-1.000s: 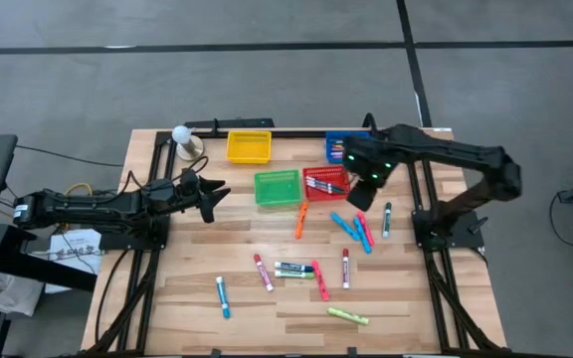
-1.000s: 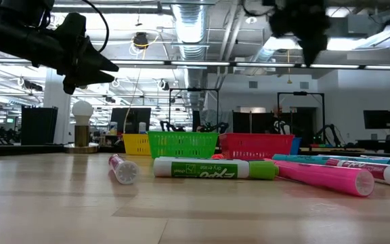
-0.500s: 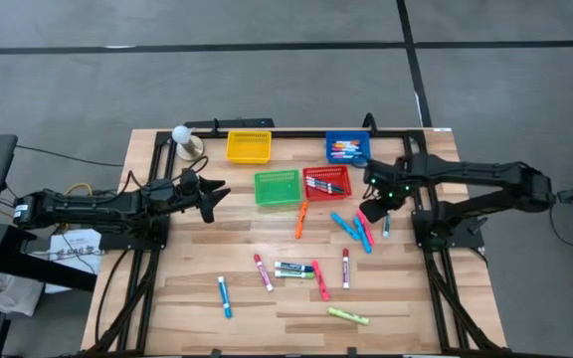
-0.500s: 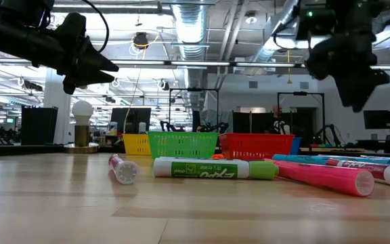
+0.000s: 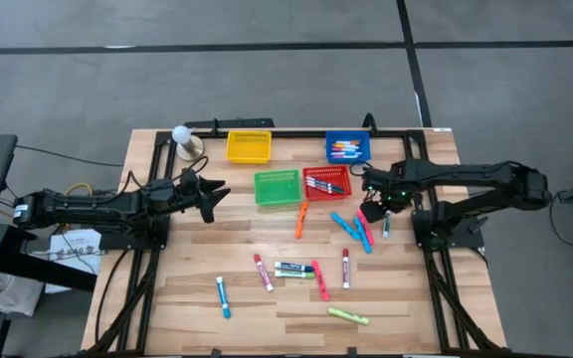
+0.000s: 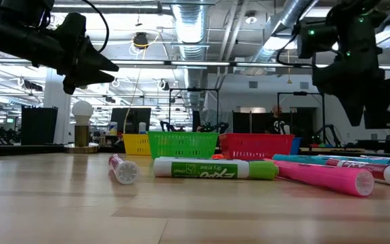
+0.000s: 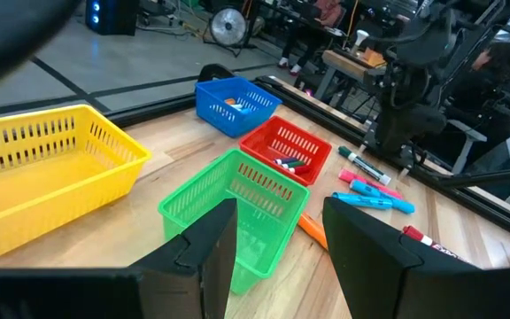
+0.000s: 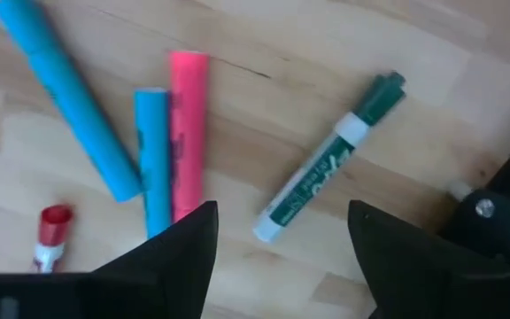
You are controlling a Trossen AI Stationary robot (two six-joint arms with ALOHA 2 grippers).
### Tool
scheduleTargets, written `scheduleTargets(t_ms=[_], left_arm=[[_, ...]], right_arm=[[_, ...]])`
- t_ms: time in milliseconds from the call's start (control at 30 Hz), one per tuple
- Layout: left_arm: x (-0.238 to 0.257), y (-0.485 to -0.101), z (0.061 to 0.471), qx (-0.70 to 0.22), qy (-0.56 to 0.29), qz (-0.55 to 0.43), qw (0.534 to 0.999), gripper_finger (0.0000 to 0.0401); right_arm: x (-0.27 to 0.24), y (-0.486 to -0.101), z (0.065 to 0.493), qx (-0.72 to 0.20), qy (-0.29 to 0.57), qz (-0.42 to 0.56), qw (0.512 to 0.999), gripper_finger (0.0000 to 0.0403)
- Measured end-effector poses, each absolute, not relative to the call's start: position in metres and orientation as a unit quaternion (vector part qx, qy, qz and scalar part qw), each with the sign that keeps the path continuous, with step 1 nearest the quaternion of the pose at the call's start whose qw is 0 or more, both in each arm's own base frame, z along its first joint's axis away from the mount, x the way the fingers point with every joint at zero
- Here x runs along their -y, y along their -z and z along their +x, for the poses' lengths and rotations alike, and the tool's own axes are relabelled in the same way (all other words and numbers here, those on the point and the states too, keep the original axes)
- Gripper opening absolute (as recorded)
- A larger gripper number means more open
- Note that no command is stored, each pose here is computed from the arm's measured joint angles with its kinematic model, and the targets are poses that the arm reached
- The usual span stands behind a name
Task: Pick & Place Markers
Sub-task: Put the large green marker pen into the yellow bin
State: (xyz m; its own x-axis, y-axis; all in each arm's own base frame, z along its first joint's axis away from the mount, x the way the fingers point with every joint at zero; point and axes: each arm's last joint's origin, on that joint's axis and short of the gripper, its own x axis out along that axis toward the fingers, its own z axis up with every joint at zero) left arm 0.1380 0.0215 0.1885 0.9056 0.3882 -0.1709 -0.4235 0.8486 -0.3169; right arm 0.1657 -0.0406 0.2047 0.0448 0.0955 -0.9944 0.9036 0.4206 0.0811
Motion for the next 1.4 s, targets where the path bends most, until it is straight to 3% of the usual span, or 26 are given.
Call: scheduleTargets(t_ms=[267, 700, 1233, 1400], left_arm=[[-0.021, -0.188, 0.138, -0.051, -0.211, -0.176, 0.96, 0.0167], [-0.021, -0.189, 0.138, -0.05, -0.21, -0.176, 0.96, 0.0167], [-0.021, -0.191, 0.138, -0.04, -0.208, -0.178, 0.961, 0.0167], [-0.021, -0.191, 0.139, -0.036, -0.207, -0.178, 0.961, 0.0167]], right_arm=[[0.037, -0.181, 0.155, -0.598, 0.379, 0.447, 0.546, 0.0222], [0.034, -0.145, 0.146, -0.564, 0.4, 0.502, 0.52, 0.0182], [0.034, -0.139, 0.144, -0.546, 0.414, 0.514, 0.516, 0.0042], [0.034, -0.141, 0.144, -0.549, 0.417, 0.506, 0.519, 0.0038]])
